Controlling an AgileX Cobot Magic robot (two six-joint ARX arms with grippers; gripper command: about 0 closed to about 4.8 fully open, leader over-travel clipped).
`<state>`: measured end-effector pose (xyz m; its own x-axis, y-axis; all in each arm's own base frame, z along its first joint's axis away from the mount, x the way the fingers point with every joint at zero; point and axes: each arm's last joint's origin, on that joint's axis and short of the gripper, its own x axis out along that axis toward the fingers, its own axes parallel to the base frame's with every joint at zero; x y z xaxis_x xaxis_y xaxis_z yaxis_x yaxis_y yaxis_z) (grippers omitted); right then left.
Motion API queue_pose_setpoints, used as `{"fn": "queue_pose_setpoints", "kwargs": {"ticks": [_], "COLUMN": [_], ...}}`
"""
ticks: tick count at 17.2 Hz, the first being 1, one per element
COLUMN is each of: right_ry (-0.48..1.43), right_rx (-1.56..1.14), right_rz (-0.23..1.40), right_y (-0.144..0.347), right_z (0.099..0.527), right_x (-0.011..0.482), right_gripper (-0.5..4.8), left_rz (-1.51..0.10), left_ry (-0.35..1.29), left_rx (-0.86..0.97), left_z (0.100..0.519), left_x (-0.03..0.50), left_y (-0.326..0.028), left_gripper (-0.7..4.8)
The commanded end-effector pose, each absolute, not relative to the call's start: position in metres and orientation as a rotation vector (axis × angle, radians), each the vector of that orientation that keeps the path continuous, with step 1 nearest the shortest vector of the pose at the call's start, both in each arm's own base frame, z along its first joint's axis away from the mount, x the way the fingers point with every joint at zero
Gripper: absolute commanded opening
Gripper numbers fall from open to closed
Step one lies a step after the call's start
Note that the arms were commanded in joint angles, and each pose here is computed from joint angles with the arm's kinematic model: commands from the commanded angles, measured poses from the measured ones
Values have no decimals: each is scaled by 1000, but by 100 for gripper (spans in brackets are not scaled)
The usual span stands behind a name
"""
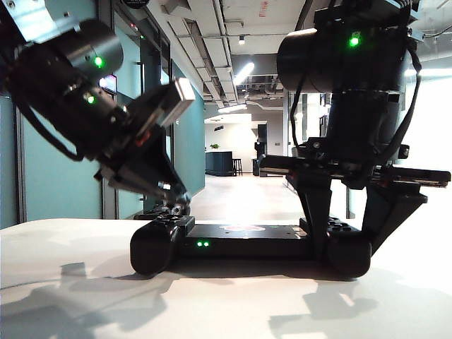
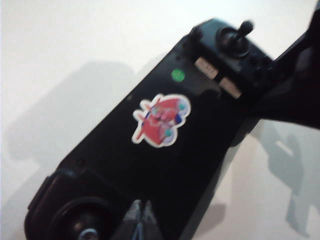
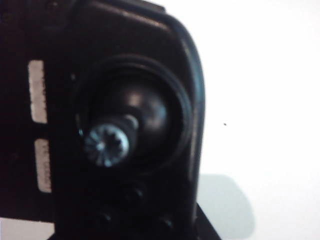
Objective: Push the left joystick on the remote control sitting on the white table forward to make the robot dog walk in a straight line until it approaches the door.
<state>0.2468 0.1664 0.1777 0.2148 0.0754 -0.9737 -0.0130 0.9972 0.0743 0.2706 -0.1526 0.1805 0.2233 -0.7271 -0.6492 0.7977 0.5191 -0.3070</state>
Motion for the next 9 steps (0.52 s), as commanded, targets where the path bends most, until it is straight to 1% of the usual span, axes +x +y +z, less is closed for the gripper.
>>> {"fn": "queue_pose_setpoints", "kwargs": {"ticks": [1, 9], "right_ry": [1364, 1372], "right_rx": [64, 60], "right_rz": [59, 56], "right_y": [166, 166], "right_z": [179, 179], "right_x": [246, 245], "right_gripper": [209, 209], "left_rz": [-1052, -1041], "left_ry": [831, 798], "left_rx": [99, 96], "left_z": [177, 172], "left_x": [271, 272], "left_y": [-149, -145], "left_gripper": [-6, -5]}}
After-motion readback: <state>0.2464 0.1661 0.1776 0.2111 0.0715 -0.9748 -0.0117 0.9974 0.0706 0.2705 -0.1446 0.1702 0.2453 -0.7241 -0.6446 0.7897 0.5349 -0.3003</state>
